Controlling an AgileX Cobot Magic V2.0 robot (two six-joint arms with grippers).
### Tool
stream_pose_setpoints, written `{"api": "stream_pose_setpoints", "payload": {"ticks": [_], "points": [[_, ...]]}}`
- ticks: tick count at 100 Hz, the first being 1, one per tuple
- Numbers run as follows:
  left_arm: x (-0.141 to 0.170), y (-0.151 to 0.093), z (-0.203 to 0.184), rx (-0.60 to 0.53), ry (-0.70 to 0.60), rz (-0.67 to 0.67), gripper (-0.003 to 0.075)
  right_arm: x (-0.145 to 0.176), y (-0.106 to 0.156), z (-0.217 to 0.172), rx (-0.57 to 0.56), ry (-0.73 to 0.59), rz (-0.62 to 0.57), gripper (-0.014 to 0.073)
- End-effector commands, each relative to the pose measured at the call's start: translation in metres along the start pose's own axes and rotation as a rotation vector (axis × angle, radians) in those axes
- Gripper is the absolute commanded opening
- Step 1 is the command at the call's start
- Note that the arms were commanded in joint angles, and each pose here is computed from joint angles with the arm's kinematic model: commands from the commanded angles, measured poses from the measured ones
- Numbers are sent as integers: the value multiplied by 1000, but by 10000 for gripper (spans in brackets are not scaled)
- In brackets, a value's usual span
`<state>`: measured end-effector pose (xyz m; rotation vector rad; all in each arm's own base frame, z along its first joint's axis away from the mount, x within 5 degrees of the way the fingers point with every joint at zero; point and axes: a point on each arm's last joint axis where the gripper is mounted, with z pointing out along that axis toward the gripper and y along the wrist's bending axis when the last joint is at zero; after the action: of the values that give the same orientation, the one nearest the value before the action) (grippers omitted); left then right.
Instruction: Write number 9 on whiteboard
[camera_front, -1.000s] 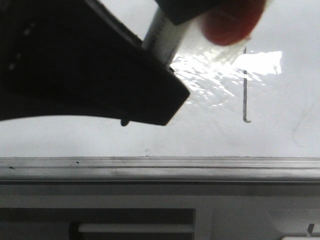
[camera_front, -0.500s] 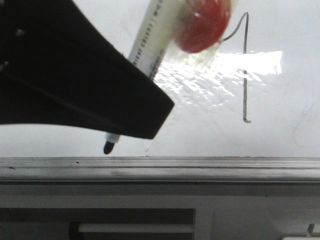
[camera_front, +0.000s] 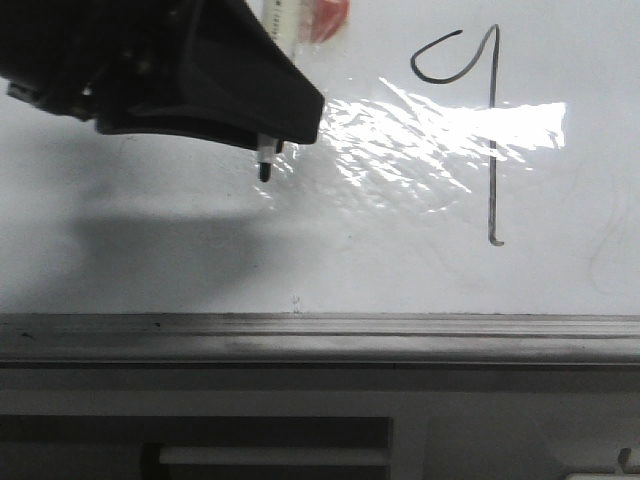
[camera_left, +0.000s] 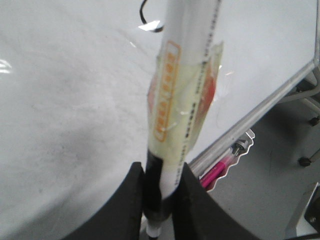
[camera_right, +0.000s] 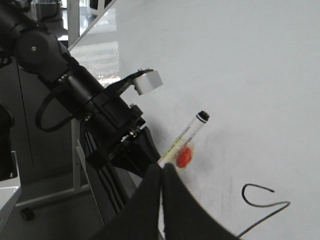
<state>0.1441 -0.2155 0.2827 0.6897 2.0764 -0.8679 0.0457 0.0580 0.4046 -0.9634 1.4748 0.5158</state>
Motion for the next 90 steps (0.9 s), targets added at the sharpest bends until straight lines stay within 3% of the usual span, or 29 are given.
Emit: {"api": "stream_pose_setpoints", "payload": {"ticks": [1, 20, 37, 90], "points": [[-27, -4, 6, -10, -117, -36, -21, -12, -3, -3, 23, -76, -1, -61], [-51, -9, 23, -14, -165, -16, -21, -12, -3, -3, 23, -76, -1, -61], [-49, -6, 30, -28, -154, 5, -21, -12, -3, -3, 22, -75, 24, -61], [-54, 44, 27, -160, -135, -79, -21, -10, -3, -3, 22, -52, 40, -60]]}}
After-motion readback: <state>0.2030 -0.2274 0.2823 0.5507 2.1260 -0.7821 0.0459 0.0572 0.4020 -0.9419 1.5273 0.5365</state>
